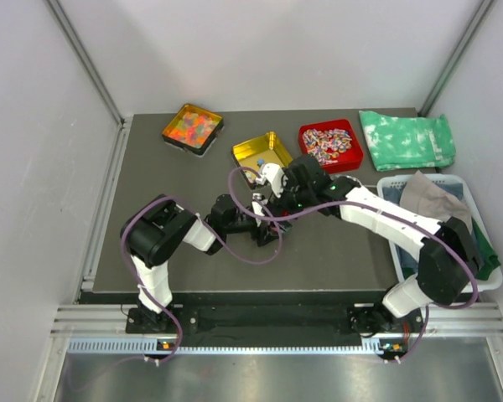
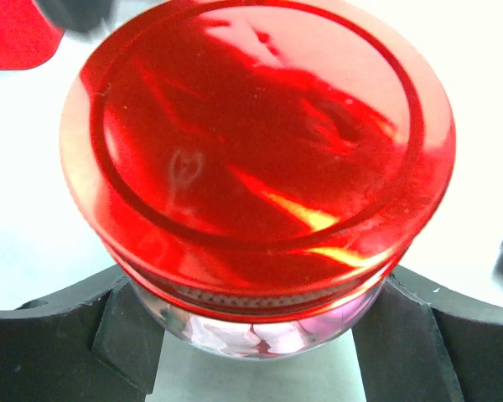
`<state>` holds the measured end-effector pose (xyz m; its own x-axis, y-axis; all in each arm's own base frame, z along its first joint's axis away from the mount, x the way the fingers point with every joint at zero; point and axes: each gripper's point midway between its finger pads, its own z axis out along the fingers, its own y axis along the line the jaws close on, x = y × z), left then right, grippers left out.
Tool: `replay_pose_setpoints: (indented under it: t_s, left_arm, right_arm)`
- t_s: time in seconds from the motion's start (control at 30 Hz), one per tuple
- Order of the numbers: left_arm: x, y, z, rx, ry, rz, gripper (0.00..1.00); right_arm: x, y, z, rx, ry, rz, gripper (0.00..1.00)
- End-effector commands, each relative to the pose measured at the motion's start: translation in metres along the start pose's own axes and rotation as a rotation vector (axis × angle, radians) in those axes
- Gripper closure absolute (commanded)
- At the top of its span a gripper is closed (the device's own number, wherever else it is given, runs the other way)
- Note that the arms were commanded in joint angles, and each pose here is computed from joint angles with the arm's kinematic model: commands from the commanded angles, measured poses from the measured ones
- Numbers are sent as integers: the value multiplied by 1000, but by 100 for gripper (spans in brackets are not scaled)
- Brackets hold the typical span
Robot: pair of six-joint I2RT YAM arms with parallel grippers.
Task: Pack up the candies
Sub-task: Screw the bottle lid onto the packing bottle.
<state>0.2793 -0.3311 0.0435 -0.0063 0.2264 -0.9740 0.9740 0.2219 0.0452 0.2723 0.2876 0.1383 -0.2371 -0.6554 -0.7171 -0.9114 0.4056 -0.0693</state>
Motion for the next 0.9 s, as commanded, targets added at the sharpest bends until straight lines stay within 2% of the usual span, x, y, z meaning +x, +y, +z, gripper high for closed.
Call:
replay_pose_setpoints:
  t_s: [0.0, 0.13, 0.37, 0.87]
  left_arm:
    - [30, -3, -6, -25, 103, -33, 37]
    - [30, -4, -6, -20, 103, -35, 37]
    - [30, -4, -6, -19, 101, -35, 37]
    - [30, -5, -6, -13, 101, -36, 37]
  right_arm:
    - [-18, 6, -23, -156, -33, -41, 1]
    - [-17, -10, -26, -139, -46, 20, 1]
    - [-26, -42, -15, 1, -83, 72, 1]
    - [10, -63, 9, 109, 27, 76, 1]
